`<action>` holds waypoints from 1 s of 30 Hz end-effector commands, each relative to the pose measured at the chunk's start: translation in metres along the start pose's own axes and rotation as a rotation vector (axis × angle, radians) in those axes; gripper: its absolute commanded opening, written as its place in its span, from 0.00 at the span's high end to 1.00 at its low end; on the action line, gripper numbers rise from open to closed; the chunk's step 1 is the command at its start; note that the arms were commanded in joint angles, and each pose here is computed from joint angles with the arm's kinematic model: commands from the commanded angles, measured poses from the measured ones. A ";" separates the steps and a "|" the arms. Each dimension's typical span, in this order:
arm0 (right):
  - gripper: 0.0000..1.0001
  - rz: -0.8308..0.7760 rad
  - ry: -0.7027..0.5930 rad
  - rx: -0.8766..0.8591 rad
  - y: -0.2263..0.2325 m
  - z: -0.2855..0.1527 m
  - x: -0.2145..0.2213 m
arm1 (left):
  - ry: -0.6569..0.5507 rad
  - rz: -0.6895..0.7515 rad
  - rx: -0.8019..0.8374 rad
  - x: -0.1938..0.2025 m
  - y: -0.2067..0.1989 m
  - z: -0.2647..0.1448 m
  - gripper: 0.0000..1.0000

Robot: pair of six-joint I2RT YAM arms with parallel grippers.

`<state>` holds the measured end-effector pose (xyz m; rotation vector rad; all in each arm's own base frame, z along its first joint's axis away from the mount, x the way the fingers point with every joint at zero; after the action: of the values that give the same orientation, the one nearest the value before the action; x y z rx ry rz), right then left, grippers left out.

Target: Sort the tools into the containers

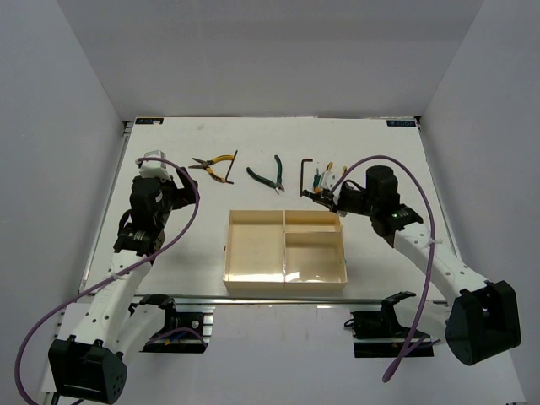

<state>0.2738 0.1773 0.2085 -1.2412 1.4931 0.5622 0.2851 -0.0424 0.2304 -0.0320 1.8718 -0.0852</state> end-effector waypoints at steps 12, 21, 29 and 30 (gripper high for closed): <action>1.00 -0.106 -0.078 -0.134 0.023 0.028 0.014 | -0.049 -0.002 0.018 -0.018 -0.004 -0.004 0.02; 1.00 -0.017 0.004 -0.187 0.042 0.032 0.046 | -0.051 -0.007 0.020 -0.019 -0.005 -0.004 0.02; 0.82 0.034 0.062 -0.202 0.047 0.035 0.059 | -0.055 -0.007 0.019 -0.020 -0.004 -0.005 0.02; 0.79 0.035 0.066 -0.203 0.047 0.035 0.060 | -0.052 -0.007 0.019 -0.019 -0.004 -0.004 0.02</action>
<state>0.2540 0.1983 0.1341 -1.3956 1.5199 0.7049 0.2851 -0.0424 0.2304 -0.0323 1.8718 -0.0855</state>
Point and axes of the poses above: each gripper's point midway between its finger pads, its own z axis out along the fingers, its own y axis along the line the jaws close on, x = y × z, the point moved 4 cm from there along -z, back along the fingers, and after that the axes turned 9 degrees about z, right-handed, at the moved point
